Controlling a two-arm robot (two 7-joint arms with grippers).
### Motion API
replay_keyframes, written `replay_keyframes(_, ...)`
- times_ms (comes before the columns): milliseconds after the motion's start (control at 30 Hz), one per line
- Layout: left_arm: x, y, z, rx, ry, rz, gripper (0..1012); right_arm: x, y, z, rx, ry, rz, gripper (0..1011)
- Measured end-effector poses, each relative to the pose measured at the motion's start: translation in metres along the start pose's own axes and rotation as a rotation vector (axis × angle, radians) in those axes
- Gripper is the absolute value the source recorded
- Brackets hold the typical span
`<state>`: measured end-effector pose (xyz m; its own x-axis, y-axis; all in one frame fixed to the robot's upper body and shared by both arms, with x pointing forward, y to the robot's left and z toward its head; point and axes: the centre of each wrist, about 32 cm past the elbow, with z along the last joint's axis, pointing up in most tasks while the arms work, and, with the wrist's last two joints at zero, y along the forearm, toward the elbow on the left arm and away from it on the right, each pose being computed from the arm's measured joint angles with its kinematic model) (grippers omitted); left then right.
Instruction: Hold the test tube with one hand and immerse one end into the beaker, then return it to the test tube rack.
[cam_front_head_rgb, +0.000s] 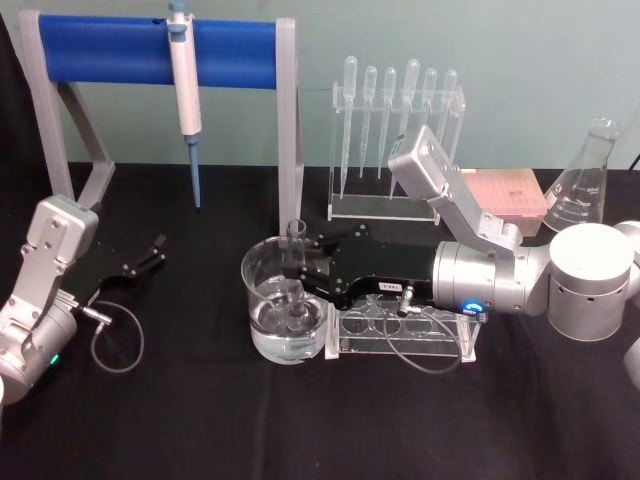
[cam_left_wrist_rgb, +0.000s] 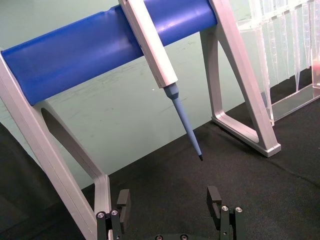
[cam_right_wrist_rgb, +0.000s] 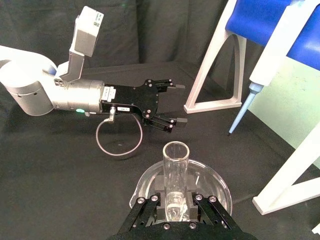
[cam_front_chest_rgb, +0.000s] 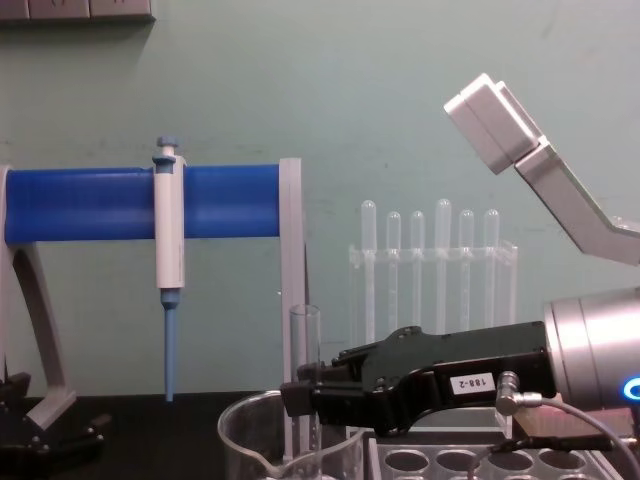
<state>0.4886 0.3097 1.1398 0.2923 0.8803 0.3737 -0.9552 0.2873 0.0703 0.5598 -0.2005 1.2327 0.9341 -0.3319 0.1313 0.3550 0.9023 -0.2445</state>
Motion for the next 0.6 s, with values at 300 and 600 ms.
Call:
replay_keyframes(300,0.0,0.0,0.0,0.0,0.0,0.0,1000,0.0,0.0,0.0,0.0,0.0,0.0,239)
replay_keyframes(600,0.0,0.0,0.0,0.0,0.0,0.0,1000,0.0,0.0,0.0,0.0,0.0,0.0,241)
